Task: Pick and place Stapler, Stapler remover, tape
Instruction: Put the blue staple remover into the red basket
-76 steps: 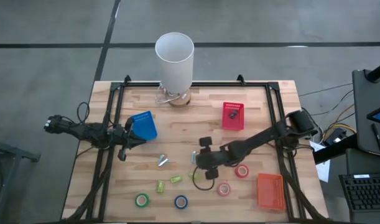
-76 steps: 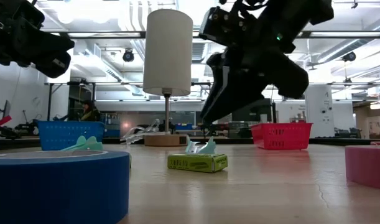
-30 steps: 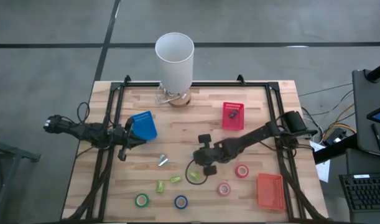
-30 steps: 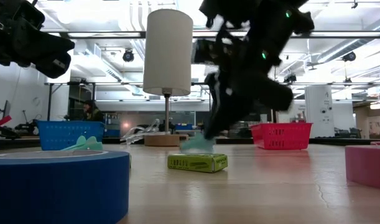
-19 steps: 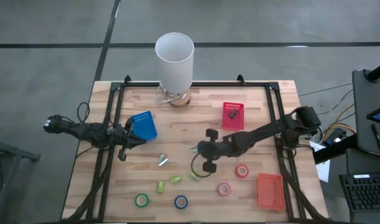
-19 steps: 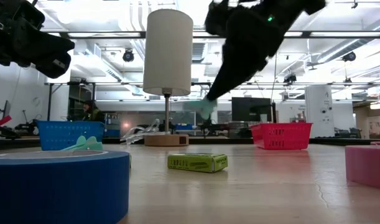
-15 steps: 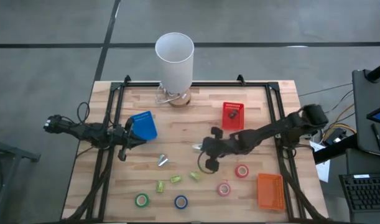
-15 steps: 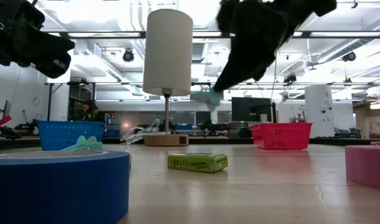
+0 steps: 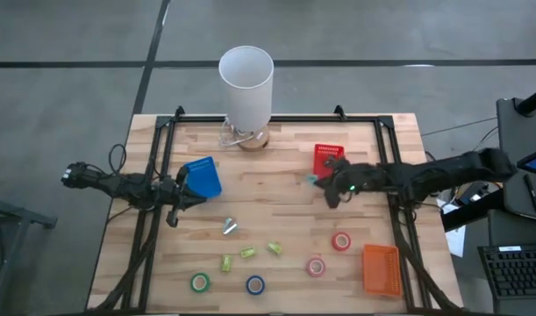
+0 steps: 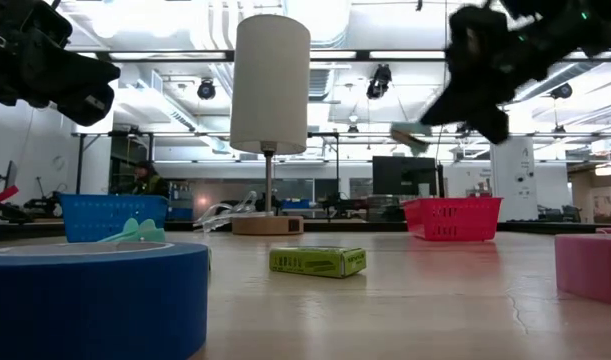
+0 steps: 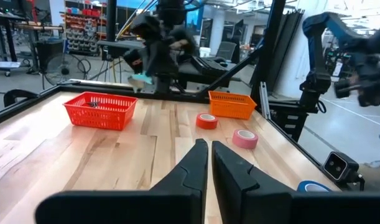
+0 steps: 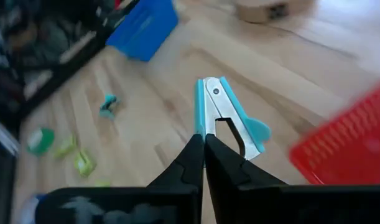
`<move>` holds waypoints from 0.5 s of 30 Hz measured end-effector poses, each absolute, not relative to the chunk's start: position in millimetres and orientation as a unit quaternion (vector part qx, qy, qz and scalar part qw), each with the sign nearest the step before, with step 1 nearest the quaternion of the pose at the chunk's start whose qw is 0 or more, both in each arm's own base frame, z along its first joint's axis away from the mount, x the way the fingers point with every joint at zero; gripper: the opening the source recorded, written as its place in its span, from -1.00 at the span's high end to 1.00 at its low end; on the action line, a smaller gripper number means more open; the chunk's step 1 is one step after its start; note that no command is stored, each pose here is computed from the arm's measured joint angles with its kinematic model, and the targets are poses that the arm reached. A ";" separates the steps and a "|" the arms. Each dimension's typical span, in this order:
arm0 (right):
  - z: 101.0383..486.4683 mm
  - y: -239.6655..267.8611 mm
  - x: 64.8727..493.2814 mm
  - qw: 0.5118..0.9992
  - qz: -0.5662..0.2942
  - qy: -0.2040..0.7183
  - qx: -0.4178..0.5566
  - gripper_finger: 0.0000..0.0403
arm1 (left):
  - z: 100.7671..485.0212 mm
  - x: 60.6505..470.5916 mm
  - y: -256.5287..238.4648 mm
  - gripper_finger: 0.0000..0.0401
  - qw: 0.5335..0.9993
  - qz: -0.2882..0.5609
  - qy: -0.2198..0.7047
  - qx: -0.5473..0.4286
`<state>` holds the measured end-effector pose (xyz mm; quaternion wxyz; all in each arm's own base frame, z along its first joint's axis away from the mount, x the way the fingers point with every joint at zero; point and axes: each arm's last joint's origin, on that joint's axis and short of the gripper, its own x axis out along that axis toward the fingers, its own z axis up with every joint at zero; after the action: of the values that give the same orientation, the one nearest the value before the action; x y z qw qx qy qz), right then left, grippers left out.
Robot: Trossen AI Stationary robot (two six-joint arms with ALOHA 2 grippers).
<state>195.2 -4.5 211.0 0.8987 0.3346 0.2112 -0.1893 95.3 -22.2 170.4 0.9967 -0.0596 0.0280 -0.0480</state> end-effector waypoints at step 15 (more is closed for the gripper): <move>169.9 -54.6 139.8 0.797 -0.238 0.103 0.545 0.96 | 170.3 95.3 -22.3 0.89 0.997 -0.048 0.028 -0.060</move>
<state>139.8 -54.6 169.9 0.7973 0.5453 0.1027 -0.2376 95.3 -22.3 170.3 0.9967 -0.0596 0.0282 -0.0482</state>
